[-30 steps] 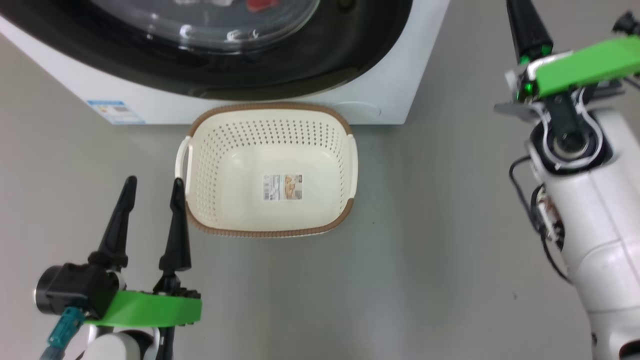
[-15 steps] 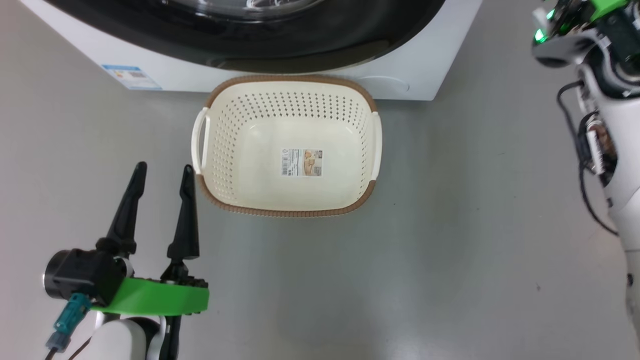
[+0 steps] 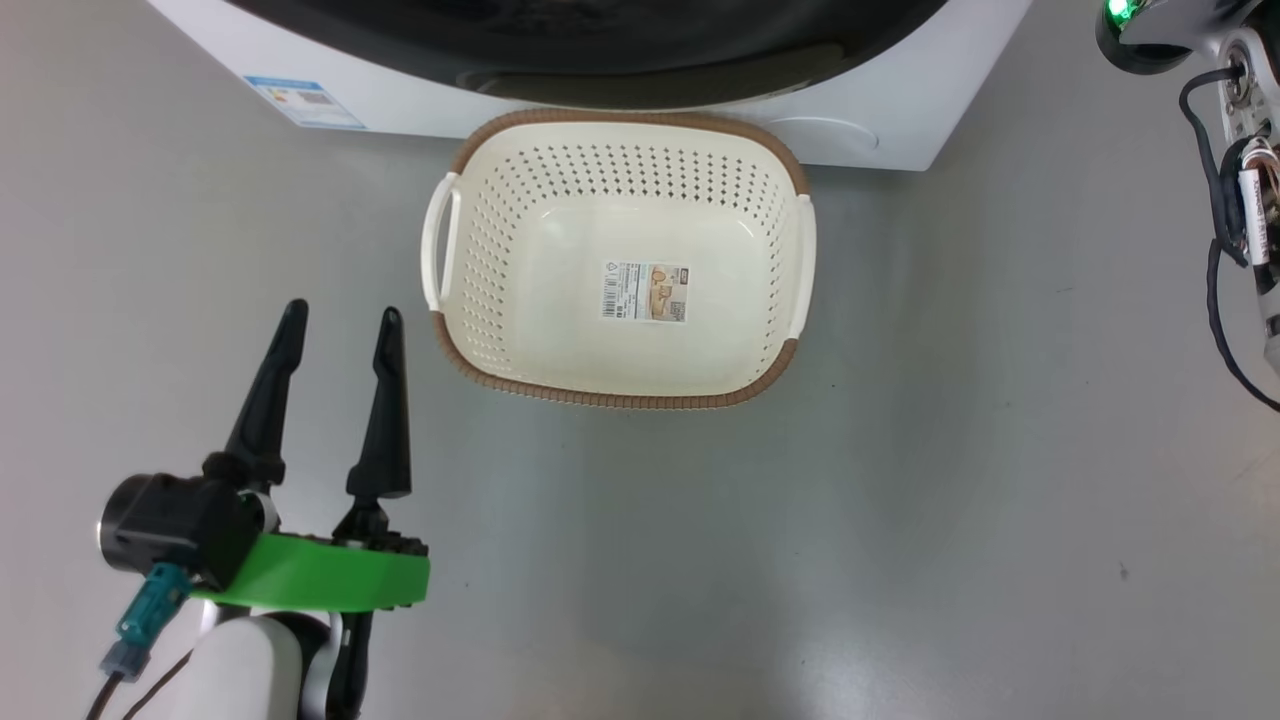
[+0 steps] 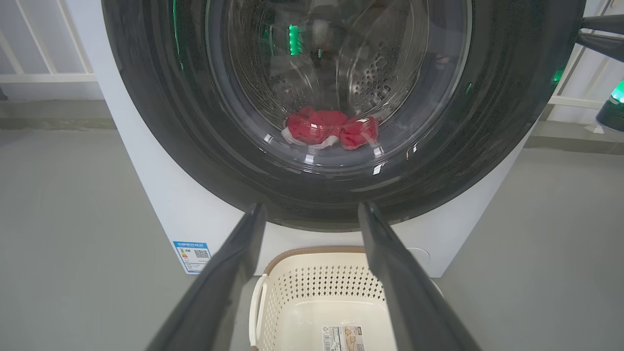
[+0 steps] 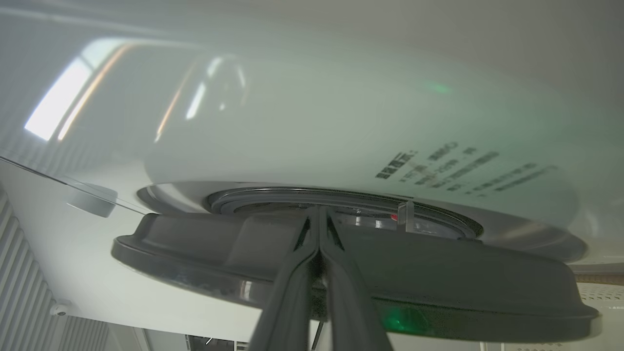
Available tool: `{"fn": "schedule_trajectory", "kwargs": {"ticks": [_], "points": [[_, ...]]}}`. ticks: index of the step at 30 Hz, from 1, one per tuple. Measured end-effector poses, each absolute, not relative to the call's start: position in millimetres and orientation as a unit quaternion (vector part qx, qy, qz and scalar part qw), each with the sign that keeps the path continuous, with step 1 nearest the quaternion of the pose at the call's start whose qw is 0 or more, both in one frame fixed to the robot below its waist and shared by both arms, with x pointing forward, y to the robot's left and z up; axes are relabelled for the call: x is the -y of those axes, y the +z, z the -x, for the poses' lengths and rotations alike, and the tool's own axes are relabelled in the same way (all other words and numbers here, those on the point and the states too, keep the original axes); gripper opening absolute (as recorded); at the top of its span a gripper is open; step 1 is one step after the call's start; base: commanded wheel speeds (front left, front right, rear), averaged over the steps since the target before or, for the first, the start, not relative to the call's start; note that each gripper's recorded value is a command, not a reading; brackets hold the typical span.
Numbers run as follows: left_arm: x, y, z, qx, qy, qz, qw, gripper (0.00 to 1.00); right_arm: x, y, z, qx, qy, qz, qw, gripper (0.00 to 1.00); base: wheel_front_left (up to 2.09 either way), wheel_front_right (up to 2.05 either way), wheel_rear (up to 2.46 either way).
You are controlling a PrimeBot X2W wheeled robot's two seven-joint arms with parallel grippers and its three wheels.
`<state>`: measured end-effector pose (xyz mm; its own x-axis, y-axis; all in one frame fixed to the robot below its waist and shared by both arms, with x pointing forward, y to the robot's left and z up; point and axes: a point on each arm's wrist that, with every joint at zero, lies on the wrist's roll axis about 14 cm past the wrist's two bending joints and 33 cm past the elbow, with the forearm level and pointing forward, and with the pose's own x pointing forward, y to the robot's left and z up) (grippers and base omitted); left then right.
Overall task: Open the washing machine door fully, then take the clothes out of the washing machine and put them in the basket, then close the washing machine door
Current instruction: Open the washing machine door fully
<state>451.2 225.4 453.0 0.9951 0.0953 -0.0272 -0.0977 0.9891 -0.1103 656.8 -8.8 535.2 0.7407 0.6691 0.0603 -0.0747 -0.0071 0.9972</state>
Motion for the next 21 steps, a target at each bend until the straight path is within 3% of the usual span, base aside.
{"fn": "schedule_trajectory", "kwargs": {"ticks": [21], "points": [[-228, 455, -443, -0.014, 0.053, 0.056, 0.997, 1.00, -7, 522, -652, -0.289, 0.288, -0.605, 0.684, 0.00, 0.00, 0.00, 0.00]]}}
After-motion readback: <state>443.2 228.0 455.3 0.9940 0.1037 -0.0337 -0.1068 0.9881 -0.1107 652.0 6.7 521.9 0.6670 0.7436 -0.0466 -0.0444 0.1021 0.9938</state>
